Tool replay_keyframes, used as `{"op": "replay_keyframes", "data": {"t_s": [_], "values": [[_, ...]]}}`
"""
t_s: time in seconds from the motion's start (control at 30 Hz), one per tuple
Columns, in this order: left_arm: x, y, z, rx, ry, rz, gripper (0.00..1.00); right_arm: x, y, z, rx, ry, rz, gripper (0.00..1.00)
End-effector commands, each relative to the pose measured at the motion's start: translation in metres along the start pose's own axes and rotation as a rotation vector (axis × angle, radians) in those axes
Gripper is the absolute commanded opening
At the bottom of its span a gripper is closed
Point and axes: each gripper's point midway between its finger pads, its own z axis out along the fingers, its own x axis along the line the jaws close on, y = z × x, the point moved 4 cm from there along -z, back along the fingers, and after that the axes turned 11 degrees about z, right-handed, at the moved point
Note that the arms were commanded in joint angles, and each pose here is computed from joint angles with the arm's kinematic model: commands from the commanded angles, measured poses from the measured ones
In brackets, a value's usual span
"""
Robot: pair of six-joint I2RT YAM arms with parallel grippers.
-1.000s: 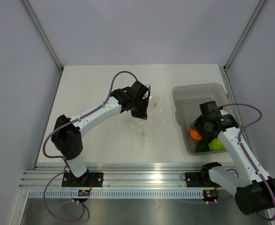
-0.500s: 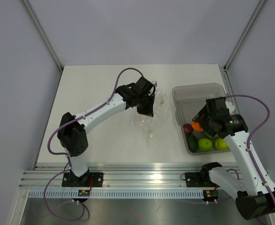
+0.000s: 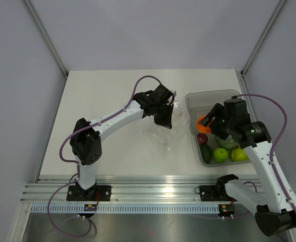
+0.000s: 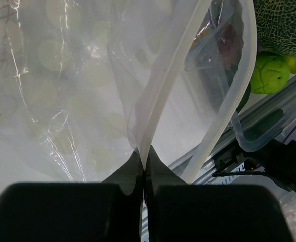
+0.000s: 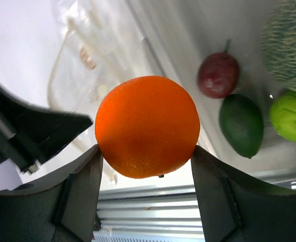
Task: Place the food in the zip-top bag and seal the zipper
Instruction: Place the fake fruit in the zipper food storage bag.
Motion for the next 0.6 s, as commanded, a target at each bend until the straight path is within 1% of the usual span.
{"op": "replay_keyframes", "data": {"t_s": [0.0, 0.1, 0.13, 0.23, 0.33, 0.37, 0.4, 0.43, 0.47, 0.5, 0.53, 0.57], "values": [[-0.017, 0.02, -0.013, -0.061, -0.065, 0.015, 0.0, 0.045, -0.009, -0.013, 0.055, 0.192, -0.064, 0.4], [-0.019, 0.021, -0.017, -0.067, -0.067, 0.018, 0.0, 0.067, -0.019, -0.007, 0.057, 0.214, -0.085, 0.41], [-0.02, 0.022, -0.018, -0.067, -0.07, 0.019, 0.0, 0.077, -0.029, -0.007, 0.078, 0.235, -0.114, 0.41], [-0.021, 0.021, -0.024, -0.071, -0.072, 0.023, 0.0, 0.091, -0.044, 0.013, 0.119, 0.219, -0.142, 0.41], [-0.023, 0.021, -0.033, -0.083, -0.074, 0.032, 0.0, 0.091, -0.047, 0.028, 0.125, 0.185, -0.144, 0.42], [-0.022, 0.019, -0.035, -0.082, -0.074, 0.033, 0.0, 0.091, -0.048, 0.031, 0.125, 0.18, -0.144, 0.46], [-0.023, 0.02, -0.041, -0.096, -0.079, 0.036, 0.0, 0.091, -0.048, 0.033, 0.126, 0.174, -0.148, 0.5], [-0.024, 0.019, -0.043, -0.098, -0.082, 0.039, 0.0, 0.091, -0.049, 0.035, 0.131, 0.174, -0.15, 0.59], [-0.024, 0.019, -0.045, -0.102, -0.084, 0.039, 0.0, 0.092, -0.05, 0.036, 0.134, 0.179, -0.15, 0.73], [-0.025, 0.019, -0.046, -0.102, -0.089, 0.038, 0.0, 0.093, -0.051, 0.036, 0.142, 0.183, -0.155, 0.9], [-0.027, 0.02, -0.049, -0.11, -0.097, 0.041, 0.0, 0.093, -0.05, 0.036, 0.143, 0.184, -0.159, 0.96], [-0.029, 0.02, -0.051, -0.11, -0.107, 0.038, 0.0, 0.093, -0.05, 0.034, 0.143, 0.188, -0.161, 0.99]]}}
